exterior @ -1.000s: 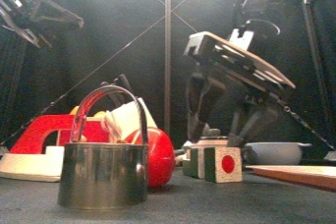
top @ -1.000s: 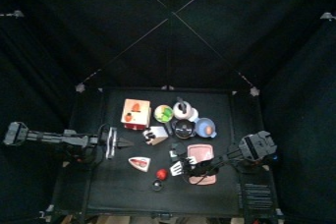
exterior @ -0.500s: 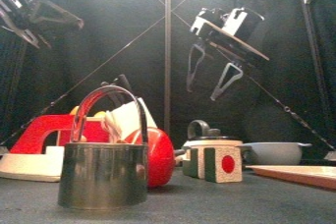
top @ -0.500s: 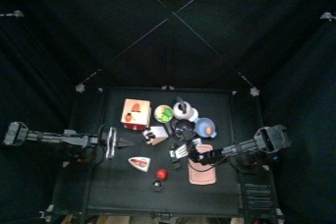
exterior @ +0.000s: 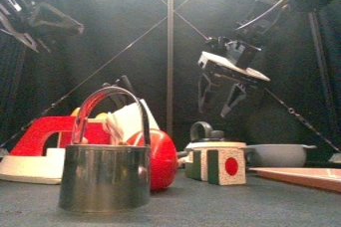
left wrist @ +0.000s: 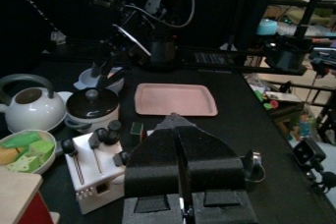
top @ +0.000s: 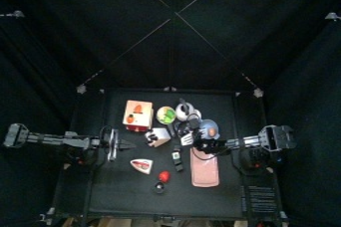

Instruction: Grab pot lid

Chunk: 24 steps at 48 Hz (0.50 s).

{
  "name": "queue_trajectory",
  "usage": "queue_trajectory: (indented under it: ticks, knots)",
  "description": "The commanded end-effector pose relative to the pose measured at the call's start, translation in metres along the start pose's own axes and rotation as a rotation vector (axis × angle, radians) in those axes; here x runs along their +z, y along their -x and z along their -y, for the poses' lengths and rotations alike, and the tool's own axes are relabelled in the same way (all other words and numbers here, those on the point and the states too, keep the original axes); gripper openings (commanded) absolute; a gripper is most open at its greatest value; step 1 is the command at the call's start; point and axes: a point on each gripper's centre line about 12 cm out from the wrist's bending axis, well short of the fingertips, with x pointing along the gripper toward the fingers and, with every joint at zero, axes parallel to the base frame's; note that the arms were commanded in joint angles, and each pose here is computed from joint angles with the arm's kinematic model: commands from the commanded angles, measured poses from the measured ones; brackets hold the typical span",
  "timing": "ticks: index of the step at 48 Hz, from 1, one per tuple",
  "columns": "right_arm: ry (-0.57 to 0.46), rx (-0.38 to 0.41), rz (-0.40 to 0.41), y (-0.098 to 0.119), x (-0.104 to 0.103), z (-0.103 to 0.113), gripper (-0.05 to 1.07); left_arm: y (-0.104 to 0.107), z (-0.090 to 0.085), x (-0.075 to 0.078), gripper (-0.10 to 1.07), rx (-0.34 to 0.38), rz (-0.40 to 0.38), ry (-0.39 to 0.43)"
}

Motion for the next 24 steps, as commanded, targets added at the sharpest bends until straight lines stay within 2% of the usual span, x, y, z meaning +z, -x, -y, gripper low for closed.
queue_trajectory:
  ticks: [1,11,24]
  knots:
    - [-0.028,0.006,0.0,-0.005,0.008,0.003,0.93,-0.002,-0.001,0.004,0.0,0.005,0.008,0.0]
    - [-0.032,-0.046,-0.027,-0.02,0.0,0.012,0.93,-0.002,-0.001,0.002,0.0,0.005,-0.012,0.0]
    - [-0.037,-0.064,-0.046,-0.023,-0.005,0.016,0.93,-0.002,-0.001,0.002,0.0,0.004,-0.012,-0.001]
